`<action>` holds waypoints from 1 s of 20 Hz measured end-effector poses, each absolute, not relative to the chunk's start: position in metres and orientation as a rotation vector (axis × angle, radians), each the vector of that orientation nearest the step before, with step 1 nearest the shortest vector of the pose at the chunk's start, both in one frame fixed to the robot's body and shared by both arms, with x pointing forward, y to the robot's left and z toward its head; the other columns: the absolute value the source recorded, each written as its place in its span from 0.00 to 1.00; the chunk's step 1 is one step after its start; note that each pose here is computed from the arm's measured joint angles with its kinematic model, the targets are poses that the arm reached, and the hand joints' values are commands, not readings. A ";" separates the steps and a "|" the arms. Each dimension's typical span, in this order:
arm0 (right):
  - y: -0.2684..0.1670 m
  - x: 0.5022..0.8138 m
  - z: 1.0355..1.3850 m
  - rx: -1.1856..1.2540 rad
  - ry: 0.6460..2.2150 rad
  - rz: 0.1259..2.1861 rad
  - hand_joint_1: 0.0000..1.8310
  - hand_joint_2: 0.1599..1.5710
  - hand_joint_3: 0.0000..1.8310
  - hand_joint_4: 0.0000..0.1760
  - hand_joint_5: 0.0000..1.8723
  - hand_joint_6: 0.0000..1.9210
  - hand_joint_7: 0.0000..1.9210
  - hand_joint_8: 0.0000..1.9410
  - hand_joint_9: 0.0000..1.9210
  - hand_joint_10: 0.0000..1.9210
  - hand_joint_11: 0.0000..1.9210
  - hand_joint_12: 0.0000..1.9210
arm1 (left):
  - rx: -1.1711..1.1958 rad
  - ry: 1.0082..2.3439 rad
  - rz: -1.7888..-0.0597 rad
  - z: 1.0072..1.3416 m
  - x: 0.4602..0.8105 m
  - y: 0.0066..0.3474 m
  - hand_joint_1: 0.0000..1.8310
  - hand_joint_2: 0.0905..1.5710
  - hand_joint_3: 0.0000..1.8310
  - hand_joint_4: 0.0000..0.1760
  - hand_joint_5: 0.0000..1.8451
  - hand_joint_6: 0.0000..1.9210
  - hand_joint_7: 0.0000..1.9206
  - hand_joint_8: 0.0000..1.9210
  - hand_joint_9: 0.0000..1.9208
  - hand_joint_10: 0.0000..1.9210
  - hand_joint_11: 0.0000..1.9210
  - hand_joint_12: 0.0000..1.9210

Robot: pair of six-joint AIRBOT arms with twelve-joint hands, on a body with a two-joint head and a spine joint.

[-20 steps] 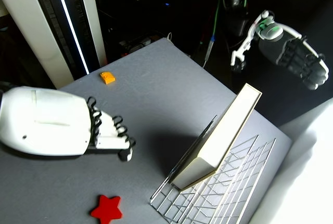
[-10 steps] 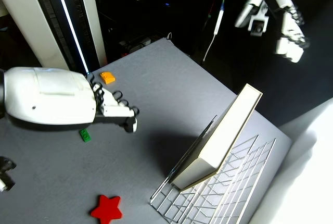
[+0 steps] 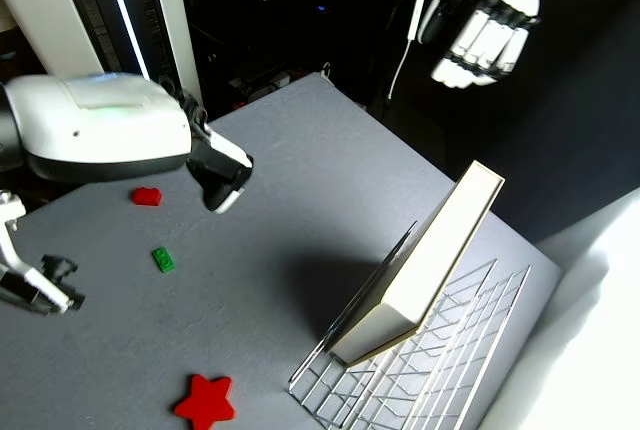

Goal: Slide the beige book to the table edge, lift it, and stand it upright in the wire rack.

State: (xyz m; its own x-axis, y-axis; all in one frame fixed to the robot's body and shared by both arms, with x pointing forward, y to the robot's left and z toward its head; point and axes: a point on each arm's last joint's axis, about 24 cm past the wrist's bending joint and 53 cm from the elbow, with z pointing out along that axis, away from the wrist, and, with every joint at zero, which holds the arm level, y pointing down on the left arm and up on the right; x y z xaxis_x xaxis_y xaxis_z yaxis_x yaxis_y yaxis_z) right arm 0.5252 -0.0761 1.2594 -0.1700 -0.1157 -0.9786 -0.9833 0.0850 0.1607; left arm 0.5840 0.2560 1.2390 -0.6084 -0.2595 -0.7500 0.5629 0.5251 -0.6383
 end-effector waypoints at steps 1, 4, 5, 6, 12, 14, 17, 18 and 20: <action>-0.074 0.523 1.260 -1.171 1.442 1.218 0.34 0.76 0.00 0.00 0.44 1.00 0.51 1.00 0.59 1.00 0.63 1.00 | 0.270 1.898 -1.197 1.237 0.580 0.251 0.53 0.77 0.00 0.00 0.46 0.95 0.44 0.94 0.44 0.99 0.43 1.00; -0.070 0.513 1.267 -1.172 1.392 1.268 0.46 0.80 0.01 0.00 0.58 1.00 0.61 1.00 0.70 1.00 0.79 1.00 | 0.407 1.905 -1.201 1.222 0.558 0.225 0.58 0.77 0.00 0.00 0.57 1.00 0.56 1.00 0.57 1.00 0.58 1.00; -0.069 0.511 1.267 -1.176 1.375 1.275 0.50 0.82 0.01 0.00 0.62 1.00 0.65 1.00 0.74 1.00 0.83 1.00 | 0.411 1.907 -1.219 1.220 0.554 0.217 0.58 0.78 0.00 0.00 0.61 1.00 0.60 1.00 0.62 1.00 0.64 1.00; -0.067 0.509 1.269 -1.177 1.351 1.276 0.53 0.82 0.00 0.00 0.64 1.00 0.68 1.00 0.77 1.00 0.86 1.00 | 0.395 1.910 -1.233 1.217 0.551 0.209 0.58 0.79 0.00 0.00 0.63 1.00 0.62 1.00 0.65 1.00 0.67 1.00; -0.052 0.492 1.275 -1.206 1.287 1.332 0.57 0.82 0.00 0.00 0.67 1.00 0.71 1.00 0.80 1.00 0.88 1.00 | 0.580 1.849 -1.302 1.211 0.499 0.145 0.62 0.79 0.00 0.00 0.70 1.00 0.69 1.00 0.73 1.00 0.75 1.00; -0.050 0.488 1.275 -1.214 1.278 1.341 0.58 0.81 0.00 0.00 0.66 1.00 0.71 1.00 0.80 1.00 0.87 1.00 | 0.637 1.823 -1.311 1.209 0.485 0.131 0.62 0.78 0.00 0.00 0.71 1.00 0.70 1.00 0.74 1.00 0.75 1.00; -0.050 0.484 1.279 -1.219 1.229 1.340 0.57 0.81 0.00 0.00 0.65 1.00 0.69 1.00 0.78 1.00 0.84 1.00 | 0.765 1.715 -1.247 1.212 0.479 0.117 0.61 0.79 0.00 0.00 0.71 1.00 0.70 1.00 0.74 1.00 0.76 1.00; -0.050 0.485 1.283 -1.202 1.220 1.350 0.56 0.82 0.00 0.00 0.65 1.00 0.69 1.00 0.77 1.00 0.84 1.00 | 0.792 1.693 -1.248 1.211 0.477 0.113 0.62 0.79 0.00 0.00 0.70 1.00 0.70 1.00 0.74 1.00 0.75 1.00; -0.051 0.483 1.287 -1.189 1.214 1.358 0.56 0.82 0.00 0.00 0.65 1.00 0.69 1.00 0.77 1.00 0.85 1.00 | 0.865 1.669 -1.259 1.207 0.472 0.107 0.64 0.77 0.00 0.00 0.69 1.00 0.70 1.00 0.74 1.00 0.75 1.00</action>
